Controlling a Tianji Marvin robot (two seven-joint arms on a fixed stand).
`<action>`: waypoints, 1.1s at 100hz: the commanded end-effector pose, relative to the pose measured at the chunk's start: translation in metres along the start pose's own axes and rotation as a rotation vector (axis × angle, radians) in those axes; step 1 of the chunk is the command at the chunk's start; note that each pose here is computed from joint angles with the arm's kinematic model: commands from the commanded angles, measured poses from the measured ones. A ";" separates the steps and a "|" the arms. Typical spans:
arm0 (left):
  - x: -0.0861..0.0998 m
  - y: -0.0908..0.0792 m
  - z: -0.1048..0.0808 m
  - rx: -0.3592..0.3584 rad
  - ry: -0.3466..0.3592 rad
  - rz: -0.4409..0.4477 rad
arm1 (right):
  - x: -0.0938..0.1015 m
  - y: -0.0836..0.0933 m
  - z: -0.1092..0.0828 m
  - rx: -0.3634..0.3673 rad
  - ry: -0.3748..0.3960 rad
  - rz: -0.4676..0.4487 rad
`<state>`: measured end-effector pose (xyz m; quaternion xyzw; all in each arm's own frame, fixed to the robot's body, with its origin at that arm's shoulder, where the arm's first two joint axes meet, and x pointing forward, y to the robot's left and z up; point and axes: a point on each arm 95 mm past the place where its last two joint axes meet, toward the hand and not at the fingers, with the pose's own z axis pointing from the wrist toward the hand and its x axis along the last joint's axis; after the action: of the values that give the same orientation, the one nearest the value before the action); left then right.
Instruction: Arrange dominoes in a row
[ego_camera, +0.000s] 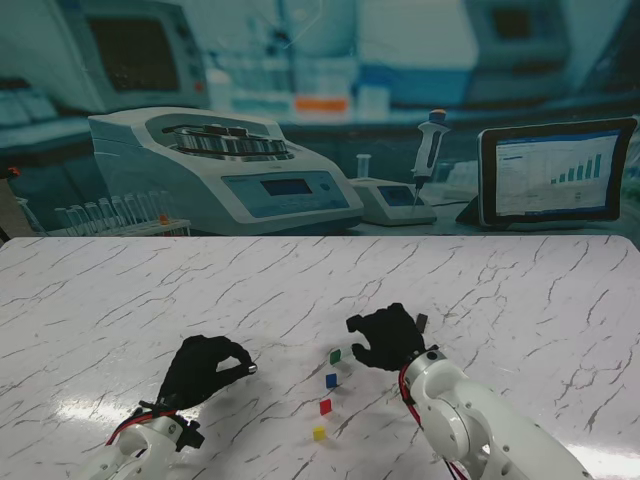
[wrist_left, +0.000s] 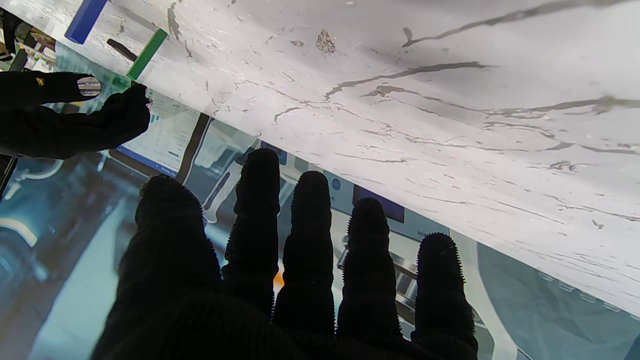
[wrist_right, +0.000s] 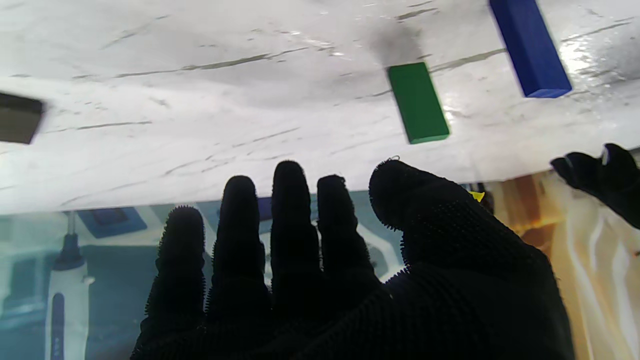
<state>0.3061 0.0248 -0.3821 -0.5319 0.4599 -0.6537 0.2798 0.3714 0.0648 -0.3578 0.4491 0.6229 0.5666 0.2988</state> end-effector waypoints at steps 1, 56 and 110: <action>0.004 0.003 -0.002 -0.010 0.015 -0.017 | -0.006 0.001 -0.004 0.002 -0.010 -0.011; 0.005 0.005 0.001 -0.022 0.021 -0.011 | -0.076 0.007 -0.025 0.091 -0.146 -0.119; 0.007 0.007 0.004 -0.039 0.025 -0.009 | -0.105 -0.008 -0.015 0.101 -0.202 -0.176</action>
<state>0.3097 0.0183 -0.3828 -0.5302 0.4707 -0.6503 0.2728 0.4016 -0.0384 -0.3743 0.4582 0.6564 0.4564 0.3885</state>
